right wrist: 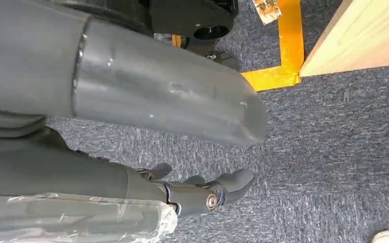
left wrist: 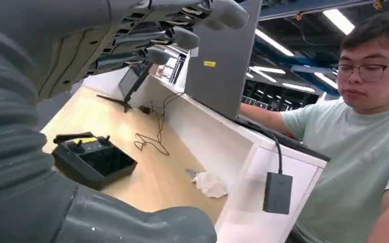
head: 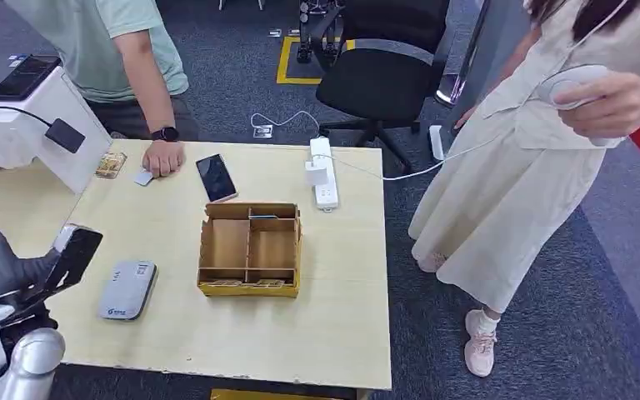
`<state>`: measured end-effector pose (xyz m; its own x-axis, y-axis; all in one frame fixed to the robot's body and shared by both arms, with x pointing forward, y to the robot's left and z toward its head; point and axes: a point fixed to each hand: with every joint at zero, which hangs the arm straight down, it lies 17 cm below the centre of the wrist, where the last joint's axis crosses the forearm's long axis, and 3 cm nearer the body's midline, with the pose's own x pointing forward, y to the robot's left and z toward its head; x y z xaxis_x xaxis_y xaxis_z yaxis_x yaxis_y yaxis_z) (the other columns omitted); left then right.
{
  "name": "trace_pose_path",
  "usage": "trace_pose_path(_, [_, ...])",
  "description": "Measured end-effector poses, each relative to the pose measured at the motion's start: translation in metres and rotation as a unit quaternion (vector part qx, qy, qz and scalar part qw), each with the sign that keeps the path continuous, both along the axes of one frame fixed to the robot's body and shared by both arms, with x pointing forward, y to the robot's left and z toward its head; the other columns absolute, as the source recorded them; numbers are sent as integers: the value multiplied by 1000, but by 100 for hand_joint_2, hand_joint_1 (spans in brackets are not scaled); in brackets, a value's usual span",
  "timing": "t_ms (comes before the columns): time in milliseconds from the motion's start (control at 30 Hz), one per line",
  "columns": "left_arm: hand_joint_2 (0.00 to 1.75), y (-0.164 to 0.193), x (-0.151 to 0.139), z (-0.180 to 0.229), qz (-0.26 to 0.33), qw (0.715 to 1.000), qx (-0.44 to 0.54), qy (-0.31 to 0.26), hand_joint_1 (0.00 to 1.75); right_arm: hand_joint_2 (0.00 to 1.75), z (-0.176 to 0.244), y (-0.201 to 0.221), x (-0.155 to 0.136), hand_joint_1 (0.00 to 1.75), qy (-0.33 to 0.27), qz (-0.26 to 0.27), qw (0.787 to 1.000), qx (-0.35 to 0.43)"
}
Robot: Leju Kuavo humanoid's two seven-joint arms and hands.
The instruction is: Pass the card to the sensor for recognition and then transmit it.
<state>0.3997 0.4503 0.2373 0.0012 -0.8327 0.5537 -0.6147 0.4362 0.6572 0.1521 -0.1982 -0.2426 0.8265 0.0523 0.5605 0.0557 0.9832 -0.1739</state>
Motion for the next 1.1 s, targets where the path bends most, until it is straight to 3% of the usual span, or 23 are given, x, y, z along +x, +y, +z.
trace_pose_path(533, [175,-31,-42,-21,-24,995,89,42,0,0,1,-1,3,0,-8,-8,1000,3])
trace_pose_path(1100, [175,-67,-55,-46,-38,986,139,78,0,0,2,-2,4,0,-12,-15,1000,5])
